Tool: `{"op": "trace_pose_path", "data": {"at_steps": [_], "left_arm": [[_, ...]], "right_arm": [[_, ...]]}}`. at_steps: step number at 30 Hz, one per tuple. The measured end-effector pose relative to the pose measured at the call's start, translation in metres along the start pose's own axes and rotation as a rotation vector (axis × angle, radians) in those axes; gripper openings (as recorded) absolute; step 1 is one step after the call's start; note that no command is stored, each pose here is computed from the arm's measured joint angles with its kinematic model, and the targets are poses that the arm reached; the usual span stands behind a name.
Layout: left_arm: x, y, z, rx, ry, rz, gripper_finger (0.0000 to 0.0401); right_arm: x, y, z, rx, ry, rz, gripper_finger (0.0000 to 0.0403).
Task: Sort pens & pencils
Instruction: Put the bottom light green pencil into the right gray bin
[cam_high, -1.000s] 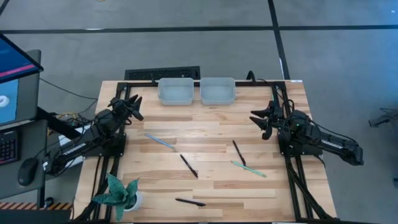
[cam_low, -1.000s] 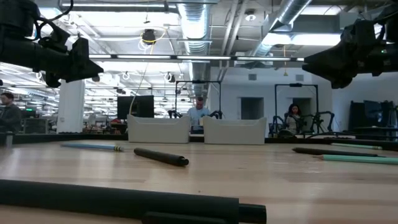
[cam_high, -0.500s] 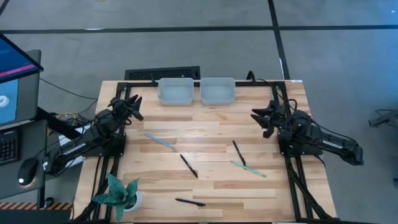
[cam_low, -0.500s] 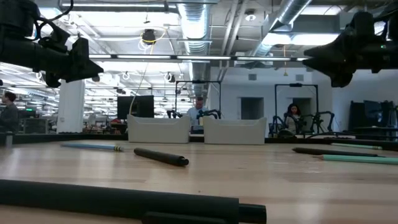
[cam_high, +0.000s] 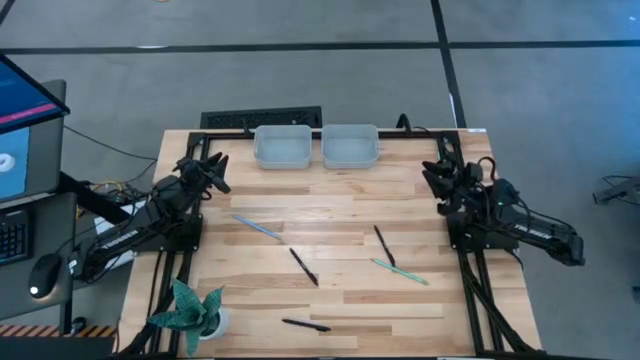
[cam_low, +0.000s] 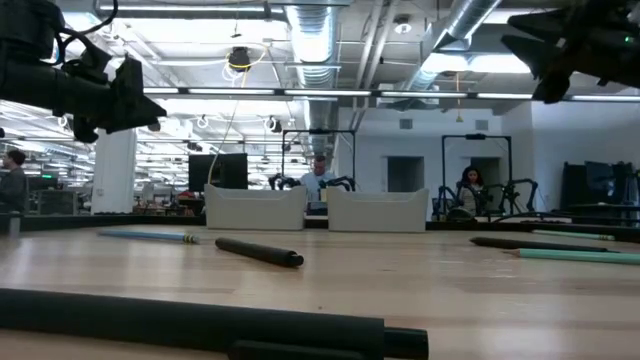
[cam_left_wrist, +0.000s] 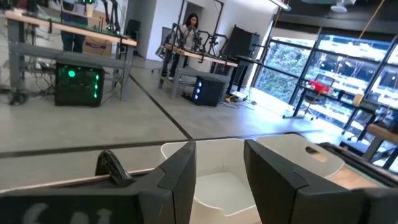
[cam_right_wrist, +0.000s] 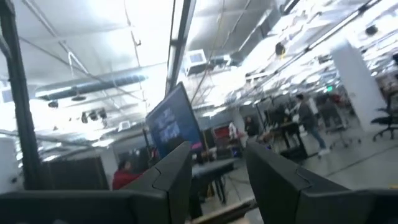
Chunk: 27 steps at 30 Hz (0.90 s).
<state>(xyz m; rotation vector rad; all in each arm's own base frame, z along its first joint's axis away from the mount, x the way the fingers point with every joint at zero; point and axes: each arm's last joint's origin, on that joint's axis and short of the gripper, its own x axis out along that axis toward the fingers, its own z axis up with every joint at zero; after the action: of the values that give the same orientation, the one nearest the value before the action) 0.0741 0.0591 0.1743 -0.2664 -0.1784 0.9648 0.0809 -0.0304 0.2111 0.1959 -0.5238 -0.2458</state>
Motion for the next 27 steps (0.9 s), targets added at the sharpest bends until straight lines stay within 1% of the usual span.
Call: {"op": "trace_pose_path", "data": {"at_steps": [7,11,19,22,27], "left_arm": [[0.000,0.000,0.000,-0.021,0.000,0.000,0.0126],[0.000,0.000,0.000,-0.022,0.000,0.000,0.0126],[0.000,0.000,0.000,-0.017,0.000,0.000,0.0126],[0.000,0.000,0.000,-0.017,0.000,0.000,0.0126],[0.000,0.000,0.000,-0.017,0.000,0.000,0.0126]], "right_arm": [[0.000,-0.001,0.000,0.000,-0.003,-0.021,0.0173],[0.000,-0.001,0.000,0.023,-0.006,-0.020,0.0175],[0.000,0.000,0.003,0.033,-0.032,-0.025,0.0209],[0.002,0.003,0.013,0.027,-0.036,-0.026,0.0217],[0.007,0.012,0.042,-0.049,-0.027,-0.029,0.0221]]}}
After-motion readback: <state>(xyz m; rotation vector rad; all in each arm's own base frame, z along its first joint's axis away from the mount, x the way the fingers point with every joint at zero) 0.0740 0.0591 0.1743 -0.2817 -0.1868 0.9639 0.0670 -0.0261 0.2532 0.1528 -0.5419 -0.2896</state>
